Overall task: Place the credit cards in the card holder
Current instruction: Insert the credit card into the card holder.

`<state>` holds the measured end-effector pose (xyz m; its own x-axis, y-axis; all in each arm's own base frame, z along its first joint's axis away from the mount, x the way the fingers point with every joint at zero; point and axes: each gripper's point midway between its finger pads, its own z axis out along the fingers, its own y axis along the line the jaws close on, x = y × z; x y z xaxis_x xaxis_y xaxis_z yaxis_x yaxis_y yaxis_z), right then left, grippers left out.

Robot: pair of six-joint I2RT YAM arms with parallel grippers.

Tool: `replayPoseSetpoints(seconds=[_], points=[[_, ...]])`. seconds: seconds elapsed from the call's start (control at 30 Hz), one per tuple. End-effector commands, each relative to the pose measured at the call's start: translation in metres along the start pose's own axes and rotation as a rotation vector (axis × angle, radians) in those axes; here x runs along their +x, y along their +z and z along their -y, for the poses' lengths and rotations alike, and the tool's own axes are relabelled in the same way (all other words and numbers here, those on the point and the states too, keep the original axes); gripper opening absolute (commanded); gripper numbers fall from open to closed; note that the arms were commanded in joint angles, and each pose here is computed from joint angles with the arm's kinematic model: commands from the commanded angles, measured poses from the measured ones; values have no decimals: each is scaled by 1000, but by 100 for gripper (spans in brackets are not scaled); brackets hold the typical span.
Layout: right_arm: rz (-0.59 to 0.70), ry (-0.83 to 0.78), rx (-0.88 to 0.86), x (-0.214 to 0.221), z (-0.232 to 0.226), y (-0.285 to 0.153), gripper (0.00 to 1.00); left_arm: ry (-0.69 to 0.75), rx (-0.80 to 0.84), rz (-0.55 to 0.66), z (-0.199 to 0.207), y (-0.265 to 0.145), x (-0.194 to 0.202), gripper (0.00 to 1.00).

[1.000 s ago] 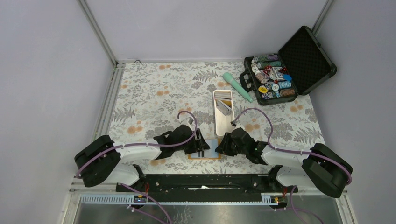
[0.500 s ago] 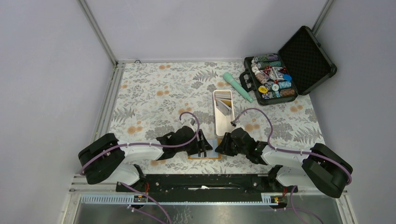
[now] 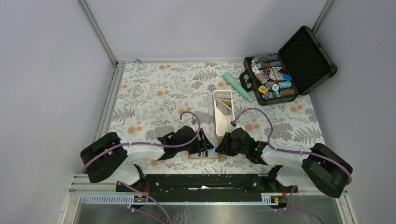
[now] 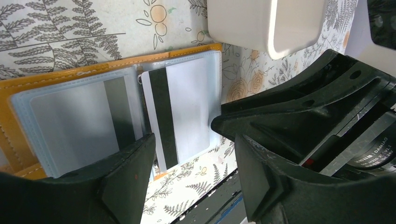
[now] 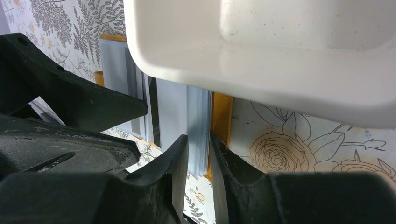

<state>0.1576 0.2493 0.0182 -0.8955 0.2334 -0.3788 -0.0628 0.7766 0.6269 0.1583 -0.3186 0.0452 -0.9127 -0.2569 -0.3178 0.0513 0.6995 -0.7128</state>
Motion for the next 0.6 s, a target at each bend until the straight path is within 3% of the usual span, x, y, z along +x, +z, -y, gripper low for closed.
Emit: replayPoseSetpoints(seconds=[0.0,0.57], points=[[-31,-9,20,6,5,1,31,20,51,40,13,4,-8,65],[-40,-11,18,7,4,3,31,30,137,36,35,7,-9,65]])
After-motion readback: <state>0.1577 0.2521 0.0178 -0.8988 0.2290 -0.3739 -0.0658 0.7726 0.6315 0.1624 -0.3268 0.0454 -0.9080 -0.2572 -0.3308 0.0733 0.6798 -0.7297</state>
